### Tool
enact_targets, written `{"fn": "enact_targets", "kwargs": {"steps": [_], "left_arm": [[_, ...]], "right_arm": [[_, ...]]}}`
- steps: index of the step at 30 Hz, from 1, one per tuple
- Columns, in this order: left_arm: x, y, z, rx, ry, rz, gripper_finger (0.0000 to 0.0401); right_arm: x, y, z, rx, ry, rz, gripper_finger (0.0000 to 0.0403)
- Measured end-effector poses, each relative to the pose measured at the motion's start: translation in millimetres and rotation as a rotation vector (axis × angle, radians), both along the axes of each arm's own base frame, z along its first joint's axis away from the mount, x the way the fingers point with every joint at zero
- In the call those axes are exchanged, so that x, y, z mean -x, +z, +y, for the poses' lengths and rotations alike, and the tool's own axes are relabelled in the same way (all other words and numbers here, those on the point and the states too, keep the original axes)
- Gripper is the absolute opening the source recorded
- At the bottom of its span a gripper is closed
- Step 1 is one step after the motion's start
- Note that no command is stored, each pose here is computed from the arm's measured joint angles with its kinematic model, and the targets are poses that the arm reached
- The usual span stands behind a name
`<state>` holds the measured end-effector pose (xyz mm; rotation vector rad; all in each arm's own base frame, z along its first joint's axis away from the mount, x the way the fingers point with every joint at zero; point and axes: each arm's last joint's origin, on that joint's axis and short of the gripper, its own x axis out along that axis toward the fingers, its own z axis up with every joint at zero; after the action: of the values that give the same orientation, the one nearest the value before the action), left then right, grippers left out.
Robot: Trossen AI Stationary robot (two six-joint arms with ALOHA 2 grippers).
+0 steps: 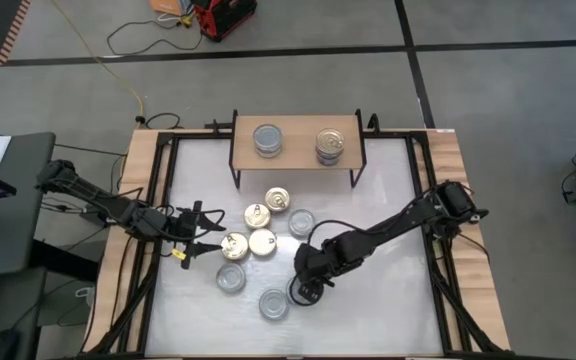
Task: Stack canned seafood by type on shelf
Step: Stack the green white tuna can on top of the other green white tuna cans on the shelf
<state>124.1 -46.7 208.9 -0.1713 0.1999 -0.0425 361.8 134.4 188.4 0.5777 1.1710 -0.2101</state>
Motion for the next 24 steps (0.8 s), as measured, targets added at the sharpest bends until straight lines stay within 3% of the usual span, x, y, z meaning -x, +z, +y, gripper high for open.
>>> {"fn": "enact_targets", "kwargs": {"steps": [5,13,24], "left_arm": [[0.0,0.0,0.0,0.0,0.0,0.0,0.0233],[0.2,0.2,0.1,0.0,0.0,-0.001,0.0233],[0.0,0.7,0.0,0.003,0.001,-0.007,0.0233]], "right_arm": [[-0.4,-1.1,-1.3,-0.02,-0.016,0.006,0.0245],[-1.8,-12.1,3.8,-0.056,-0.007,0.048,0.0168],[2.5,-15.5,4.1,-0.04,-0.014,0.097,0.0084]]}}
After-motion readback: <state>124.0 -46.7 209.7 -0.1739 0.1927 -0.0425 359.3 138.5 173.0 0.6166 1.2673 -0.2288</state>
